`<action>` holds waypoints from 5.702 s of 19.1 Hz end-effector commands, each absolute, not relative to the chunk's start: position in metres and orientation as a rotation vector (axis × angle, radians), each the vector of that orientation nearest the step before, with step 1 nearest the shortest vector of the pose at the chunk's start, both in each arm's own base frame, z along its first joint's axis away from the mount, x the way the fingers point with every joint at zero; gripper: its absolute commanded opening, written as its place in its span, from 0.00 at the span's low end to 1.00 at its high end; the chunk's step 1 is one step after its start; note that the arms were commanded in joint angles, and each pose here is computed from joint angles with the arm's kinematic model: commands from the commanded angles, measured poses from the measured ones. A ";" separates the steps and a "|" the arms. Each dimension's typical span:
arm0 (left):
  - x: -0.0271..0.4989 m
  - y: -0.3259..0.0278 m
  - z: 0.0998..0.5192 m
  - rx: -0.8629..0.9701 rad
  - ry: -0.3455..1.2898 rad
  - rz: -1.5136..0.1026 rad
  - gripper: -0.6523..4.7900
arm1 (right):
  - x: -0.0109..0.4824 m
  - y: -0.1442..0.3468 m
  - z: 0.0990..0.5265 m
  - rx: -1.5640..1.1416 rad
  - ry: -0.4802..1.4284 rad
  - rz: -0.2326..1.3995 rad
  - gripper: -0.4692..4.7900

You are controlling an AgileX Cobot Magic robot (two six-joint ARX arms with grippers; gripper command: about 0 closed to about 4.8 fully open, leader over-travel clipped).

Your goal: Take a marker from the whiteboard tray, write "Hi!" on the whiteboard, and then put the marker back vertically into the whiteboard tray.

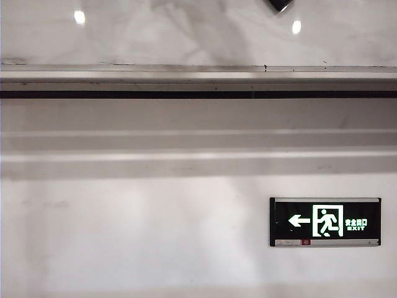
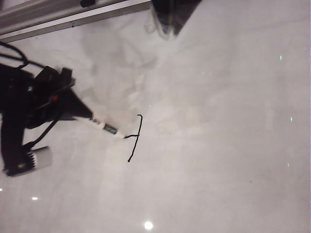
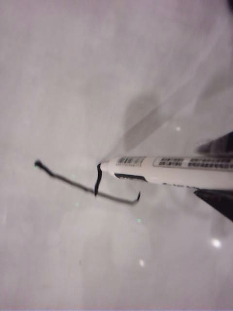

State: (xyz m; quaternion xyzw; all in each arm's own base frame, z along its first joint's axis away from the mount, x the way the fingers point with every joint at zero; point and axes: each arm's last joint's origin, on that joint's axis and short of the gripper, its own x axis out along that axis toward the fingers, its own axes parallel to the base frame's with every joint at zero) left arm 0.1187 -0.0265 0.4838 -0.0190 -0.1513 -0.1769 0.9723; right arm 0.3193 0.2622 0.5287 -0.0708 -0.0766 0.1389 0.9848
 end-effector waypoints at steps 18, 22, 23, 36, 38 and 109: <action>0.117 -0.026 0.485 -0.037 -0.314 -0.361 0.11 | 0.306 0.229 0.563 -0.146 -0.310 0.283 0.09; 0.117 -0.026 0.485 -0.037 -0.314 -0.361 0.11 | 0.310 0.225 0.561 -0.153 -0.304 0.279 0.09; 0.117 -0.026 0.485 -0.038 -0.314 -0.361 0.11 | 0.312 0.223 0.561 -0.158 -0.299 0.274 0.09; 0.117 -0.026 0.485 -0.039 -0.313 -0.362 0.11 | 0.315 0.227 0.543 -0.239 -0.134 0.313 0.09; 0.117 -0.026 0.485 -0.040 -0.313 -0.362 0.11 | 0.315 0.227 0.540 -0.246 -0.104 0.313 0.09; 0.117 -0.027 0.485 -0.039 -0.312 -0.369 0.11 | 0.311 0.204 0.561 -0.206 -0.206 0.230 0.09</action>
